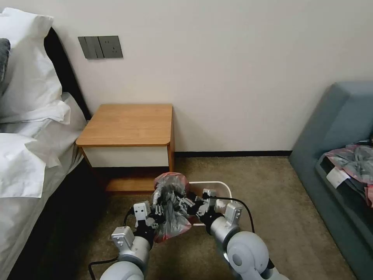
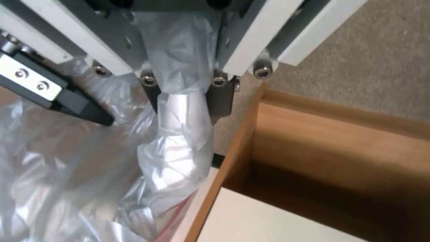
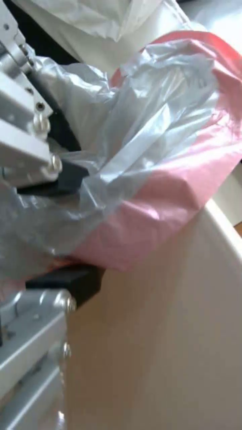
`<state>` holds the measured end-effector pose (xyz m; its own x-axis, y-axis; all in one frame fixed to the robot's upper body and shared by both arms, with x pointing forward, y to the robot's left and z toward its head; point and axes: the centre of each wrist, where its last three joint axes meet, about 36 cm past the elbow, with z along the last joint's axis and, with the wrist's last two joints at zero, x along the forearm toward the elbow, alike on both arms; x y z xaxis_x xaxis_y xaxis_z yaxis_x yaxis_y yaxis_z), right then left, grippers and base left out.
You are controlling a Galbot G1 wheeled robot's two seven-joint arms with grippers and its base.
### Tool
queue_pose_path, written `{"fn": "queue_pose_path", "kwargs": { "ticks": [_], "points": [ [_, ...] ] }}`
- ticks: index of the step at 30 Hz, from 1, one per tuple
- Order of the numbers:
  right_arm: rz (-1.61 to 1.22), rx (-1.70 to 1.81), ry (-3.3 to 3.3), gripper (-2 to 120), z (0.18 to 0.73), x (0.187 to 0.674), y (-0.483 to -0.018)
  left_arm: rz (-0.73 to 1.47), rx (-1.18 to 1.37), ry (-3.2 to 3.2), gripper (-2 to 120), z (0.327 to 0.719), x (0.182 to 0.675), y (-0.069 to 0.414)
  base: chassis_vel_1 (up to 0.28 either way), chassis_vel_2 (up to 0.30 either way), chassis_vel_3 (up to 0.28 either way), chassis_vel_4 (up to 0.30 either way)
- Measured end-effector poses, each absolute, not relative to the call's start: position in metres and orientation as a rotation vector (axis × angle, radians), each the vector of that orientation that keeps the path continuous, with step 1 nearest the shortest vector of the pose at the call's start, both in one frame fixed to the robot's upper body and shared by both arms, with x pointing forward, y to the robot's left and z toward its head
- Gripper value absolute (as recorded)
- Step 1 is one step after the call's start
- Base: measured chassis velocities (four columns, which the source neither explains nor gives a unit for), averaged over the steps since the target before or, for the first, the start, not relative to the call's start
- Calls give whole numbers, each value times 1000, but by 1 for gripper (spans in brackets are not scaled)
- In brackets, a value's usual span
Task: Pick up the garbage bag from the table and place it over the trash can.
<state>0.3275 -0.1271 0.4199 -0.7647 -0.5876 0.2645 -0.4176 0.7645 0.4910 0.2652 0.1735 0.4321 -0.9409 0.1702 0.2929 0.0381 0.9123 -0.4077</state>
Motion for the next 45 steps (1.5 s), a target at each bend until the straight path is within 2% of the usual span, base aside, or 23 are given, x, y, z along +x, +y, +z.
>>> {"fn": "queue_pose_path", "kwargs": {
  "ticks": [1, 4, 5, 7, 10, 30, 36, 38, 41, 42, 45],
  "points": [
    [-575, 764, -2553, 30, 420, 328, -127, 577, -154, -2750, 3, 432, 265, 173, 0, 0, 0, 0],
    [-556, 768, -2574, 17, 420, 329, -128, 577, -126, -2753, 3, 432, 270, 178, 0, 0, 0, 0],
    [-556, 768, -2574, 17, 420, 329, -128, 577, -126, -2753, 3, 432, 270, 178, 0, 0, 0, 0],
    [-537, 770, -2593, 7, 425, 329, -132, 564, -100, -2752, 3, 428, 273, 181, 0, 0, 0, 0],
    [-521, 776, -2616, 0, 432, 328, -138, 553, -78, -2751, 3, 424, 276, 184, 0, 0, 0, 0],
    [-363, 720, -2724, 0, 476, 335, -188, 501, -23, -2761, 3, 413, 282, 194, 0, 0, 0, 0],
    [-322, 722, -2726, -1, 480, 339, -191, 504, -28, -2767, 3, 415, 281, 194, 0, 0, 0, 0],
    [-312, 723, -2726, 2, 480, 337, -191, 505, -27, -2768, 3, 415, 281, 194, 0, 0, 0, 0],
    [-234, 740, -2736, 15, 482, 327, -192, 503, -18, -2771, 3, 416, 281, 195, 0, 0, 0, 0],
    [-234, 740, -2736, 15, 482, 327, -192, 503, -18, -2771, 3, 416, 281, 195, 0, 0, 0, 0],
    [-170, 774, -2743, 31, 485, 314, -198, 510, -3, -2784, 3, 418, 285, 197, 0, 0, 0, 0]
  ]
}}
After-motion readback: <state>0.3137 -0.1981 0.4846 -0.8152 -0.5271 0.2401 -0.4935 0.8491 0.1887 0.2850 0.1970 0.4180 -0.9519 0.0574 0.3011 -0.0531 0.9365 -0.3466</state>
